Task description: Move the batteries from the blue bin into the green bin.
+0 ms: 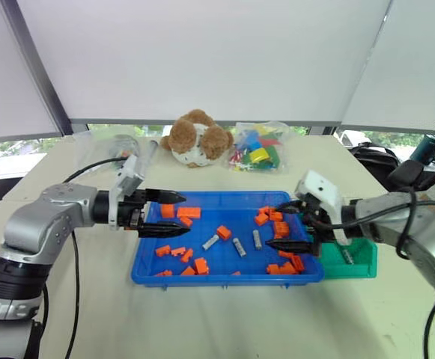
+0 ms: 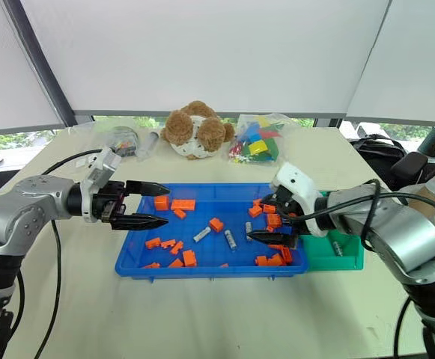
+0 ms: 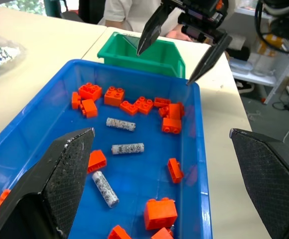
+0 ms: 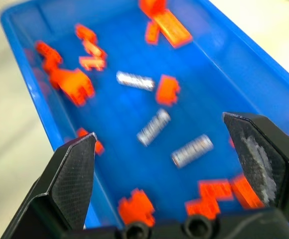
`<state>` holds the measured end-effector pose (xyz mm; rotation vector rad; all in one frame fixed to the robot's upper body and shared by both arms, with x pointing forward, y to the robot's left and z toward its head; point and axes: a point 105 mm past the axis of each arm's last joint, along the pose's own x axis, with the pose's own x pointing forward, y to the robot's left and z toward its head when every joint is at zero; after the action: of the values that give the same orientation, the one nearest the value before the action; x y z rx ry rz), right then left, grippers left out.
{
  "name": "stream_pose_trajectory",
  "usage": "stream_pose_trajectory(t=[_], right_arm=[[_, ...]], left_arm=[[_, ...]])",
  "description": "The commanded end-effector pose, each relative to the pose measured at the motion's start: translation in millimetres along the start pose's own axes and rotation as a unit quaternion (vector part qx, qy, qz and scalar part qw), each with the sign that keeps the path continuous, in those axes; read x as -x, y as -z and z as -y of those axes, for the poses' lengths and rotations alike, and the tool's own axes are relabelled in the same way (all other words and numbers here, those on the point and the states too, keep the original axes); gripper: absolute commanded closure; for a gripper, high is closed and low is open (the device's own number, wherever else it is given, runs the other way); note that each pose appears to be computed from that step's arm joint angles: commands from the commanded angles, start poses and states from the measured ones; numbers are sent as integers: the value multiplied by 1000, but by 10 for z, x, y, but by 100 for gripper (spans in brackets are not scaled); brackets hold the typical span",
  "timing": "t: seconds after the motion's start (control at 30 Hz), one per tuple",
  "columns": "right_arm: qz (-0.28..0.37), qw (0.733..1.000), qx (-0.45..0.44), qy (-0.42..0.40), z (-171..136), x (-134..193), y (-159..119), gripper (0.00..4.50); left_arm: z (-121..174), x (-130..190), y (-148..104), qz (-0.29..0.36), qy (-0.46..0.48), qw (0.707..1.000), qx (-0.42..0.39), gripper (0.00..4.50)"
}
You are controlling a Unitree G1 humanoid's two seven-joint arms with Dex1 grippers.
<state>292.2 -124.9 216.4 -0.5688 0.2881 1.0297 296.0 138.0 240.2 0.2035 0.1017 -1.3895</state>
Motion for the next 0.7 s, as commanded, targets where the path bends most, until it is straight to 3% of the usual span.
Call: stream_pose_trajectory(t=[0.03,0.27,0.43,0.7], right_arm=[[17,1000,20,-13,-28,-179,-126,9],[60,994,57,-71,-73,-730,-357,9],[61,985,105,-125,-59,-943,-423,9],[12,960,208,-187,-36,-1337,-179,9]], left_arm=[[-16,81,-137,5,-6,1000,-30,0],[-64,75,-199,9,-5,999,-35,0],[-75,69,-208,10,-3,999,-38,0],[13,61,-206,10,-6,999,-44,0]])
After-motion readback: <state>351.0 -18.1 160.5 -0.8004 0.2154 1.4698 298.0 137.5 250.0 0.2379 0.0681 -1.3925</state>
